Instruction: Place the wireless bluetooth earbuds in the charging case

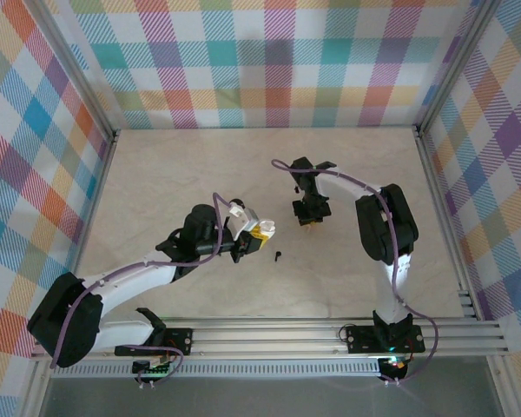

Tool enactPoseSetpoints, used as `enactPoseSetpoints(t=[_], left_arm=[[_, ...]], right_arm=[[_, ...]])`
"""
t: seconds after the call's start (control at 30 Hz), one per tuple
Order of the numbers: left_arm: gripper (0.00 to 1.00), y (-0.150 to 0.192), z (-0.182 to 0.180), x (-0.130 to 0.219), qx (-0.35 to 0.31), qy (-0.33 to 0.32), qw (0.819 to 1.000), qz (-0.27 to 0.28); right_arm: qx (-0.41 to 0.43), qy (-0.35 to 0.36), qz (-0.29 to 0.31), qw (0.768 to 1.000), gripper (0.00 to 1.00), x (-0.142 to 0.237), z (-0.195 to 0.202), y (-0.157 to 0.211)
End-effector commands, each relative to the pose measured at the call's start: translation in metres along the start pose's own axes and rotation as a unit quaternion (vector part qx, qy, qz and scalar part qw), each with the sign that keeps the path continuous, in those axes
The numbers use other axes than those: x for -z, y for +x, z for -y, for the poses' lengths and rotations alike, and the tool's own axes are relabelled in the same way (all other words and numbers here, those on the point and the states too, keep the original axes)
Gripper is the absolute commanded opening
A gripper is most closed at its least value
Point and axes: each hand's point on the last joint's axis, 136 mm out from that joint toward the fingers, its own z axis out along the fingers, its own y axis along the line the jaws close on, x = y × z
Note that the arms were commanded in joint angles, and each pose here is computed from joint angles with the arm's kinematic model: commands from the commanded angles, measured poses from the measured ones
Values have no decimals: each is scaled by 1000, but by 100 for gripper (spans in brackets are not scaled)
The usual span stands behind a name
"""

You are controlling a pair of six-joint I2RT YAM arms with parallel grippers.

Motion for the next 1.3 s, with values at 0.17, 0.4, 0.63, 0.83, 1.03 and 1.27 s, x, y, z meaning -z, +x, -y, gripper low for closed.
enactPoseSetpoints(t=[0.17,0.4,0.63,0.83,1.03,1.27], left_arm=[[0,-20,5,2,-14,1,1000,20],[0,-22,6,0,-15,4,1000,20],[0,-21,5,-4,-14,8,1000,16],[0,-18,5,-6,-14,9,1000,13],[0,-17,6,-4,-18,9,1000,10],[0,-13,6,-1,-22,5,1000,7]], right_arm=[[-38,-68,18,997,33,18,-14,-1],[-88,-124,45,987,32,37,-7,-1],[-141,-86,16,986,25,34,5,11],[-181,-52,28,982,23,30,2,12],[-183,-32,19,982,23,21,-1,7],[-178,-26,3,984,23,12,-3,5]])
